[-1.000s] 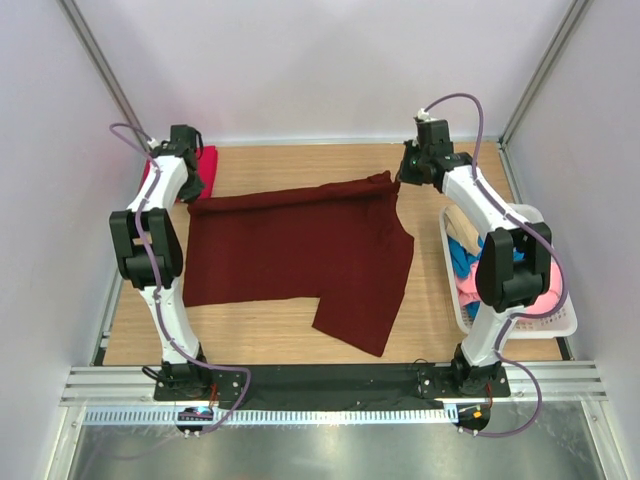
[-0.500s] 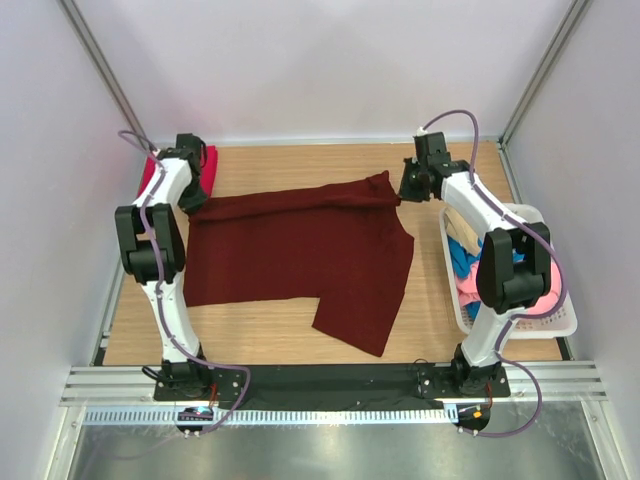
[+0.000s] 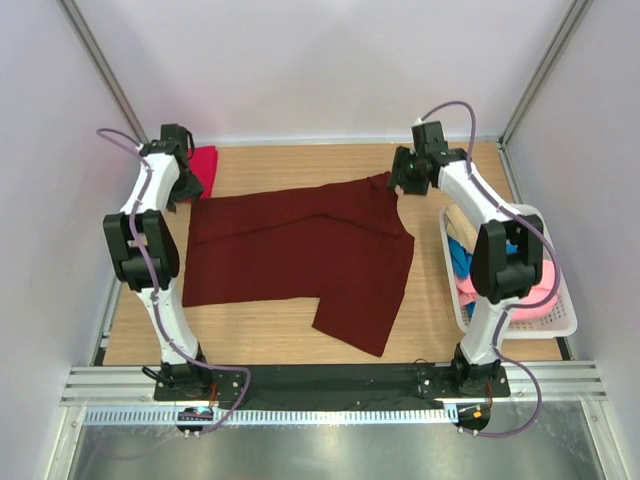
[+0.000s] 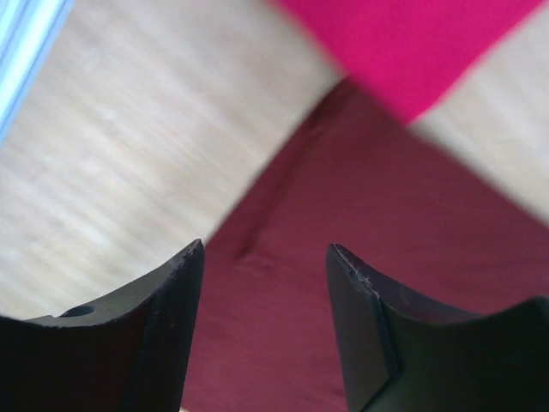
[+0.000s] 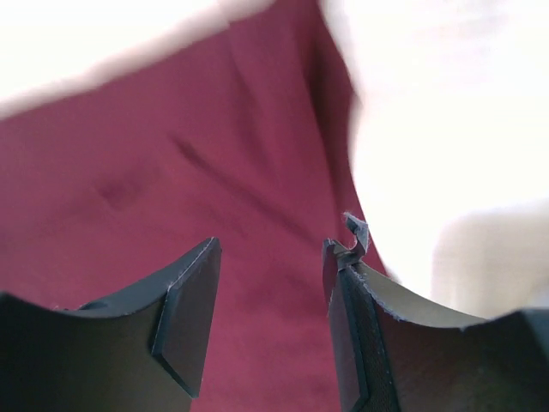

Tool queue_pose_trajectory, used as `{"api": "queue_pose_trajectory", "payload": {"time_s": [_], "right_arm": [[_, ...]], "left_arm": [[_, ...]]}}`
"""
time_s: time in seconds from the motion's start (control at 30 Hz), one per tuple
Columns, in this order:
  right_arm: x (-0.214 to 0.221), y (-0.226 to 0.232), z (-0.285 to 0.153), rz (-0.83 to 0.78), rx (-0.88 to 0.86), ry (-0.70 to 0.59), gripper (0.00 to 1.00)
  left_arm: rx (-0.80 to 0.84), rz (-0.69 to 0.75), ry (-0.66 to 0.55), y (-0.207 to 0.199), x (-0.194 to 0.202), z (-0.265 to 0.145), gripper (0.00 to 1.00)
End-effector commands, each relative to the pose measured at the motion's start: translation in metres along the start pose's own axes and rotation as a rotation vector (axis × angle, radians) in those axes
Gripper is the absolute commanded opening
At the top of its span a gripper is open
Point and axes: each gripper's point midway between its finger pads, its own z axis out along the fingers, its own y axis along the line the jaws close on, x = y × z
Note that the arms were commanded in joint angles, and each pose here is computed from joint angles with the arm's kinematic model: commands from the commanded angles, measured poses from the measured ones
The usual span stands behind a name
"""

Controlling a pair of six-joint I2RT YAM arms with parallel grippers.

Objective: Fold and stack the t-shirts
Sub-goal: Flatten the tshirt out

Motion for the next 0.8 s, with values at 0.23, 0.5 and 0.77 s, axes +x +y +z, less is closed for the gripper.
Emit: {"api": "queue_pose_trajectory", "payload": {"time_s": [0.23, 0.5, 0.77], "right_arm": [[-0.018, 0.030, 0.041, 0.048, -0.116, 0.085, 0.57], [0.014, 0.007, 0.021, 0.009, -0.034, 0.155, 0.59], [0.032, 0.002, 0.011, -0.040, -0.051, 0.176, 0.60]], "left_arm": [[0.210, 0.016, 0.128, -0.055, 0.015, 0.026, 0.51], [0.120, 0.049, 0.171, -0.022, 0.043, 0.019, 0.55], [0.073, 0.071, 0.160, -0.004, 0.052, 0.023, 0.47]]}}
